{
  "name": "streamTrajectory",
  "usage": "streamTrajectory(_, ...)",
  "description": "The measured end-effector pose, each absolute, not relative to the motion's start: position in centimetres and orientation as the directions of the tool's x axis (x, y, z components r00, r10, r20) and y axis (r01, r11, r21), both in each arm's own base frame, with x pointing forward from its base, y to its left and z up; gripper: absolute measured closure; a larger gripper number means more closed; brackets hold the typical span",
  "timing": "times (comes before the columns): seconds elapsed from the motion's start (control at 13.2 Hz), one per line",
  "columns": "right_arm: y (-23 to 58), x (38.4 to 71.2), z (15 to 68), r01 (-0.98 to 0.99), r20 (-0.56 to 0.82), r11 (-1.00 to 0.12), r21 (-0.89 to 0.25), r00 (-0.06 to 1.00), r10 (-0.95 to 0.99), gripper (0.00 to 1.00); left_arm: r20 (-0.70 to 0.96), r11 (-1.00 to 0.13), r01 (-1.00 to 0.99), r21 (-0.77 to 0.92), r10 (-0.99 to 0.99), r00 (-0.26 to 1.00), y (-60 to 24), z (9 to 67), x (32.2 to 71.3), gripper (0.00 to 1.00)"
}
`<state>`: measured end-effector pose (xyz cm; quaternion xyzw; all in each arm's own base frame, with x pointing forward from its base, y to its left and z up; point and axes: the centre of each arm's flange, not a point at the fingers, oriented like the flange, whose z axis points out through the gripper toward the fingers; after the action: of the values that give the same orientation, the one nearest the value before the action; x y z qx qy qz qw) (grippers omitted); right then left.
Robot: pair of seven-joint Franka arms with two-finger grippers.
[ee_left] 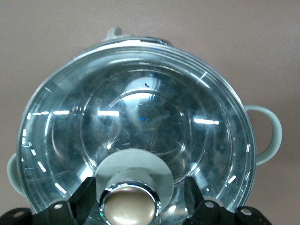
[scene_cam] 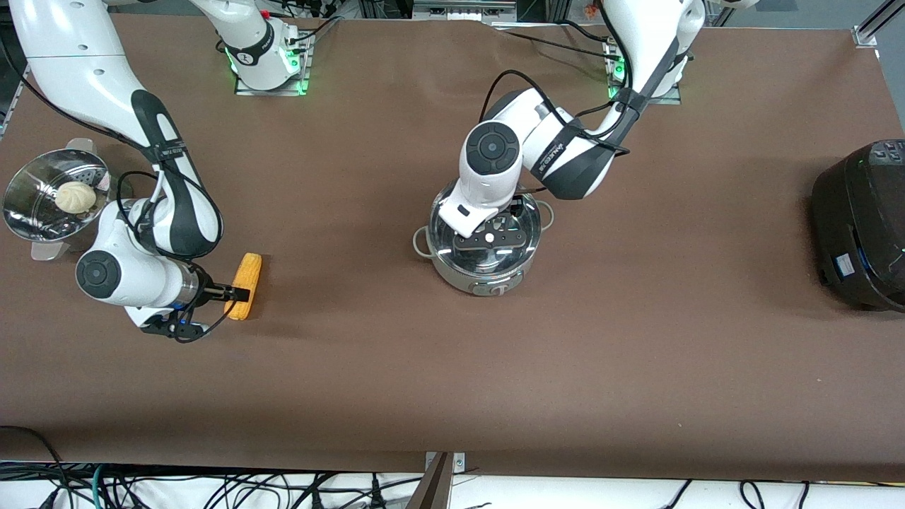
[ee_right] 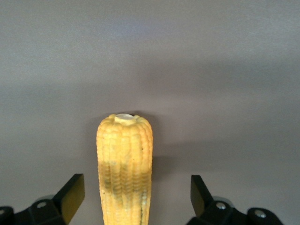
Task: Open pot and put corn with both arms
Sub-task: 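Grasp the lid knob with the left gripper while the right gripper grasps the corn, then lift the glass lid off and set it beside the pot with the left gripper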
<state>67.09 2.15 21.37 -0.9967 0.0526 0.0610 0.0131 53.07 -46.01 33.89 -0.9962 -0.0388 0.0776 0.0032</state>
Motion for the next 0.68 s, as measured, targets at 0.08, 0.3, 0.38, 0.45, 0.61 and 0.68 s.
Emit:
streamTrajectory(0.08, 2.3, 66.8, 20.9, -0.104, -0.116, -0.994, -0.022, 0.988, -0.101, 0.00, -0.156, -0.997, 0.075, -0.018, 0.077, 0.985, -45.9, 33.9, 53.0, 0.33)
streamTrajectory(0.3, 3.3, 65.9, 19.6, -0.105, -0.119, -0.994, -0.031, 0.988, -0.101, 0.00, -0.164, -0.996, 0.076, -0.036, 0.081, 0.983, -45.3, 34.8, 53.1, 0.50)
streamTrajectory(0.38, 3.6, 65.7, 19.4, -0.112, -0.122, -0.993, -0.033, 0.987, -0.107, 0.01, -0.168, -0.996, 0.077, -0.043, 0.083, 0.982, -45.1, 35.4, 53.1, 0.50)
streamTrajectory(0.45, 4.1, 65.5, 19.3, -0.114, -0.124, -0.993, -0.036, 0.986, -0.109, 0.06, -0.166, -0.996, 0.079, -0.048, 0.086, 0.982, -44.8, 36.8, 53.1, 0.50)
streamTrajectory(0.61, 5.1, 65.4, 19.6, -0.109, -0.126, -0.993, -0.044, 0.987, -0.103, 0.30, -0.150, -0.994, 0.098, -0.056, 0.105, 0.983, -43.0, 42.0, 53.5, 0.50)
streamTrajectory(0.68, 5.9, 65.3, 20.5, -0.098, -0.131, -0.994, -0.049, 0.987, -0.091, 0.42, -0.144, -0.993, 0.098, -0.063, 0.106, 0.984, -41.3, 45.0, 53.8, 0.50)
